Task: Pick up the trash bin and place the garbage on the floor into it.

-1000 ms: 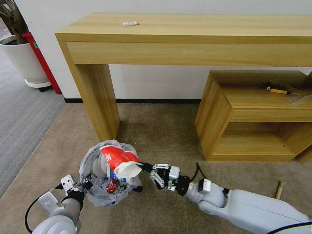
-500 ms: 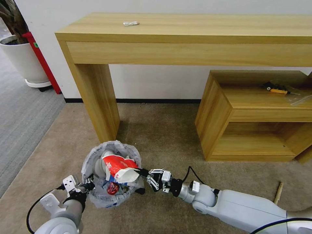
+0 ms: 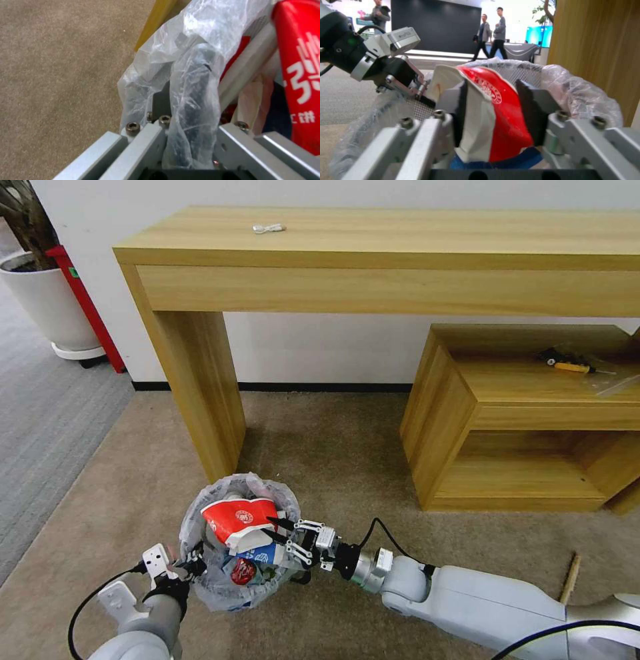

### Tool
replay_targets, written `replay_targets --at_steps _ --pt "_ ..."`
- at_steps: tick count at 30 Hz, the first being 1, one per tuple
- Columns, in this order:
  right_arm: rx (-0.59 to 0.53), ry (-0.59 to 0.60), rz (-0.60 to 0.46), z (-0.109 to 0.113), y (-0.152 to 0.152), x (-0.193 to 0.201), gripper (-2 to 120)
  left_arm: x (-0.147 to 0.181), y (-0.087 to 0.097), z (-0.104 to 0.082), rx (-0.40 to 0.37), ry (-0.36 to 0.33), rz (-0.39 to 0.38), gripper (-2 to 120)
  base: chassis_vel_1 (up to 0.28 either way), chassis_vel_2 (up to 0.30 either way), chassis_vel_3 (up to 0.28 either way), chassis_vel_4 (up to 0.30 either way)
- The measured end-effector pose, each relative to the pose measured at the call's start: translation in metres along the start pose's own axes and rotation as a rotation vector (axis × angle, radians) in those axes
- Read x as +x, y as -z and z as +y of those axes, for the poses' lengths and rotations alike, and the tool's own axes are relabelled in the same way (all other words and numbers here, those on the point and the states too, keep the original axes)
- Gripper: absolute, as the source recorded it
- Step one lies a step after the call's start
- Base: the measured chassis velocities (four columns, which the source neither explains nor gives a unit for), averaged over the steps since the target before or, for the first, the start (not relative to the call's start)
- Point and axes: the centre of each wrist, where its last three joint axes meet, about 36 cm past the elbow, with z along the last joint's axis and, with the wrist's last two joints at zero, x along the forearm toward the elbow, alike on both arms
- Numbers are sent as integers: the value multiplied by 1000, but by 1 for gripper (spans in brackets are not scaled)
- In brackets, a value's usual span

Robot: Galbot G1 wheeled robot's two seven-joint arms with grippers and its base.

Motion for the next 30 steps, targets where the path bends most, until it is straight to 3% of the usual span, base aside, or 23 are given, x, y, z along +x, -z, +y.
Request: replay_targets --at_steps 2,7,9,14,23,30 --pt "-2 -3 -11 1 4 0 54 -4 -2 2 3 6 9 0 0 0 0 0" --pt "-2 -9 -26 2 9 -1 67 -10 -6 5 4 17 20 0 0 0 0 0" --pt "0 -20 -40 0 14 -3 80 -14 -9 6 6 22 27 0 0 0 0 0" --pt "0 -33 -61 -1 22 -6 97 -17 -9 8 4 26 27 0 0 0 0 0" --pt "18 -134 -79 -12 34 -11 100 -18 -11 11 2 38 32 0 0 0 0 0" --pt "59 -291 -91 -36 52 -6 100 -20 -10 12 3 40 28 0 0 0 0 0"
